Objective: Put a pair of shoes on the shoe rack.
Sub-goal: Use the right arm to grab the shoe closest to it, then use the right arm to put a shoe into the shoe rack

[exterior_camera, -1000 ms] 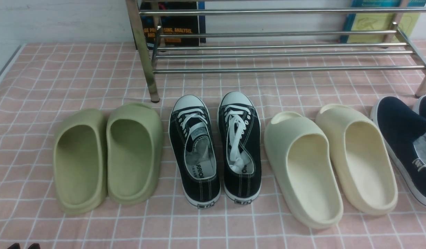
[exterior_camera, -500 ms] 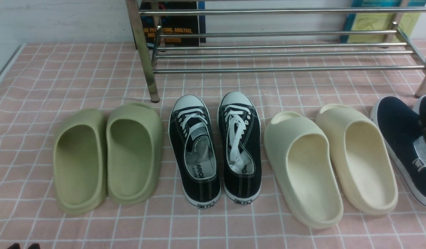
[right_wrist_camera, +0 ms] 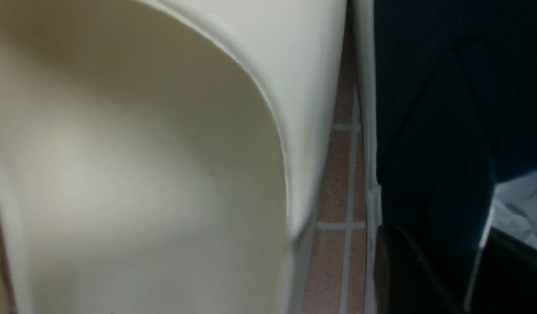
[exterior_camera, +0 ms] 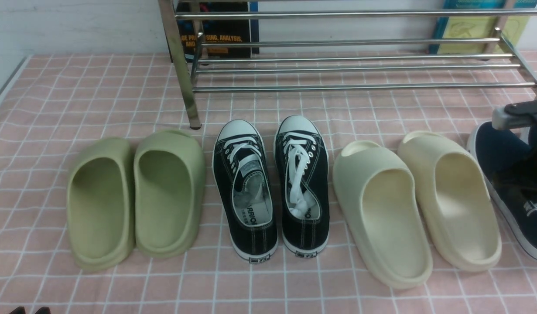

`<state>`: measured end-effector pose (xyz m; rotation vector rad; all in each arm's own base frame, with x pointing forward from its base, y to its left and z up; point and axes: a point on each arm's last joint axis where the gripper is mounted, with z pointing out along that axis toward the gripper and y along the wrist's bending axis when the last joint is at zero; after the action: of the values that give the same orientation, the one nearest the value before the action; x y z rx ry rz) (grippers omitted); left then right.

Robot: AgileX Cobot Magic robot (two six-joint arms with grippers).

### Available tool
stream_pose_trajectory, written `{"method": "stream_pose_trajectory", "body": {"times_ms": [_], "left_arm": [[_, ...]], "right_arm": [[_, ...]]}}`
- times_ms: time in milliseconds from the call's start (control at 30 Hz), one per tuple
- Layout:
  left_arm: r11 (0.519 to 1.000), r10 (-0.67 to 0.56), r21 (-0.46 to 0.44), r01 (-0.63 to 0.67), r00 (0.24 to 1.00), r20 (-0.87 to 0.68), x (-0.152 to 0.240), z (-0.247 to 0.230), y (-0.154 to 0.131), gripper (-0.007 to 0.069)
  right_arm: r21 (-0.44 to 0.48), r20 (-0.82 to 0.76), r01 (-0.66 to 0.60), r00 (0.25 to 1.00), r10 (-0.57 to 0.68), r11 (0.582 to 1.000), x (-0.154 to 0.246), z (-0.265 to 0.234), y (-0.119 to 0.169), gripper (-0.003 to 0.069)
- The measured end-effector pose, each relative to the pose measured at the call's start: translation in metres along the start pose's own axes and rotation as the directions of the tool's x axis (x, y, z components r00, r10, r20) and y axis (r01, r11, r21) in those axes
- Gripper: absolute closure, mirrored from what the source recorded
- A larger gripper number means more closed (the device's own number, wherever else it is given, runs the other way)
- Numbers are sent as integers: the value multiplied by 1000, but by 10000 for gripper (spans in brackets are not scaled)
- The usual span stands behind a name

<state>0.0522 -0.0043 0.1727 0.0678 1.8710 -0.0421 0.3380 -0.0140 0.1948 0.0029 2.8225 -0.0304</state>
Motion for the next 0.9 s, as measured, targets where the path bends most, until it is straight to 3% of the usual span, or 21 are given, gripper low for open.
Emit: {"method": "stream_pose_trajectory", "body": {"times_ms": [267,567,900], "left_arm": [[1000,0,0,0,1000,0,0,0,0,386],[1000,0,0,0,1000,0,0,0,0,386],[1000,0,0,0,1000,0,0,0,0,386]], "right_arm": [[-5,-10,-34,999,33,999,0,7,0,632],[-20,103,-39,994,41,999,0,-52,1,636],[-230,241,43,970,14,972,-52,-71,19,636]]}}
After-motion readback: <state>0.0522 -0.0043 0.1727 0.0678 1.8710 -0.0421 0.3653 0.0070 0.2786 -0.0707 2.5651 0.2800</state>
